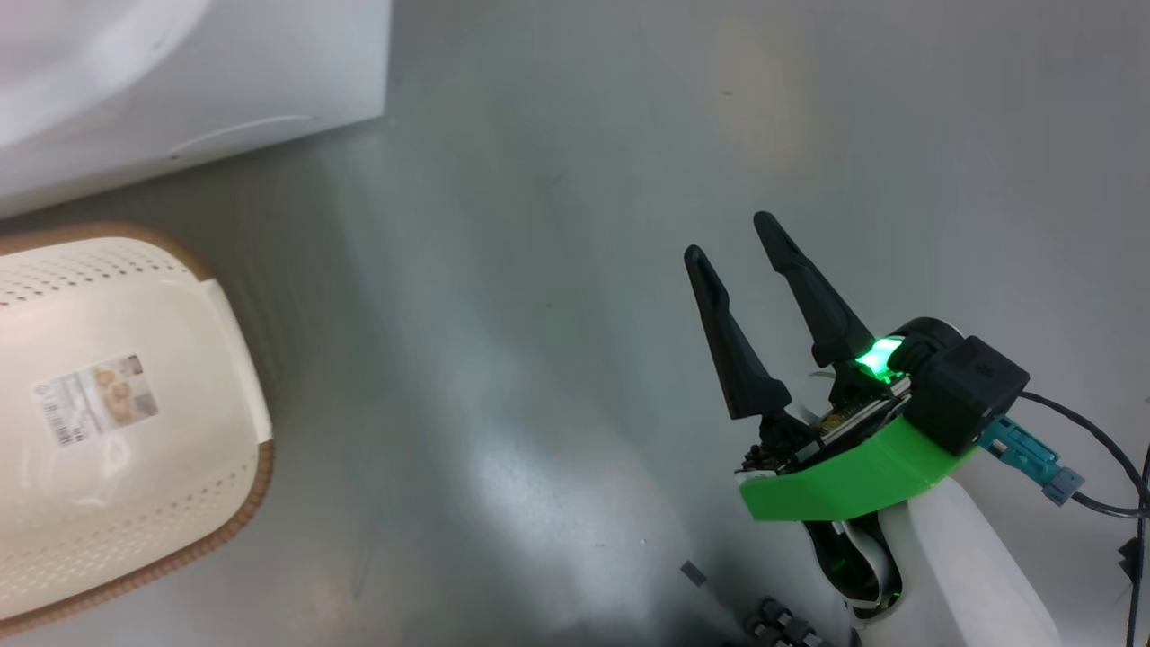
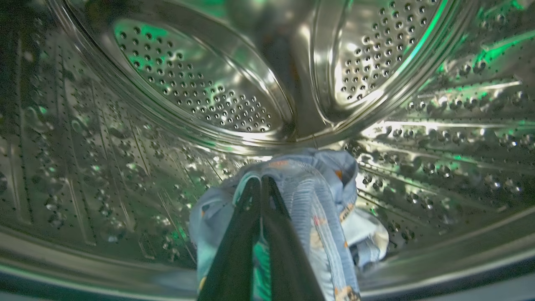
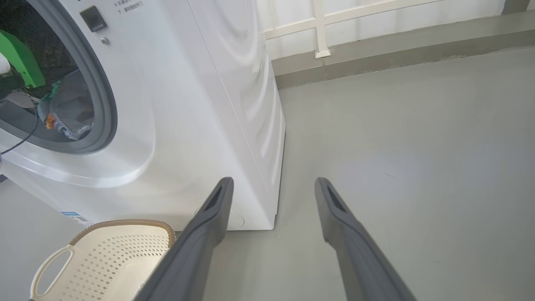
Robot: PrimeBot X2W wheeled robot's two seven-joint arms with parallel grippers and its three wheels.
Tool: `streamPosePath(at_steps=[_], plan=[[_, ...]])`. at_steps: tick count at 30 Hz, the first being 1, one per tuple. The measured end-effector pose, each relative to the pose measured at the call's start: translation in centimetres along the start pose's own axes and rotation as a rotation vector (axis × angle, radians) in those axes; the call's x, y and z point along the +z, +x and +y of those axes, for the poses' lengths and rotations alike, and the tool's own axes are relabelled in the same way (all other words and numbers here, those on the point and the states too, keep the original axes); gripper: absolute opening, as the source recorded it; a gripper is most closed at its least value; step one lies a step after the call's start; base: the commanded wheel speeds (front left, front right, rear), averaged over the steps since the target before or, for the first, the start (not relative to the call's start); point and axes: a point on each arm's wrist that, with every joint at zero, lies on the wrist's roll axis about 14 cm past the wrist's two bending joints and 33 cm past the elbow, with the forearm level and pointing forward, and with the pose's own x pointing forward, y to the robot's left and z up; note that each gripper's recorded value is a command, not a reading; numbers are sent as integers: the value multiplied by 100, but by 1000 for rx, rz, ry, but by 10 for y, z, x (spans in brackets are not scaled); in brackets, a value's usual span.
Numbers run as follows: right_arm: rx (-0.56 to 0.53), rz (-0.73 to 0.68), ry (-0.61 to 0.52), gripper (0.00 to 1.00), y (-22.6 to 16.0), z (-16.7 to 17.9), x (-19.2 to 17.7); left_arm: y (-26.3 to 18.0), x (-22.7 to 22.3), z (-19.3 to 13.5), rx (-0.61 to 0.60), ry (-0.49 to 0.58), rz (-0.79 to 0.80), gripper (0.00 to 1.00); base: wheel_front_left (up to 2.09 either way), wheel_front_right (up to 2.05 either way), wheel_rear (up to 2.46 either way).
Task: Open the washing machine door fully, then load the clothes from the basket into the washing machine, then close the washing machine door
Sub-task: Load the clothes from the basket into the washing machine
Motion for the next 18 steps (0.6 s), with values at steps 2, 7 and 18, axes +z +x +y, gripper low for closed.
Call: streamPosePath(at_steps=[2,7,18], plan=[[-2,0,0,100,1,-1,0,7,16,4,18,11,-70,0,0,0,0],[-16,17,2,100,-3,-6,-5,20,40,8,46,-2,-193,0,0,0,0],[-56,70,28,100,-12,-16,-21,43,98,36,227,-184,-508,0,0,0,0]])
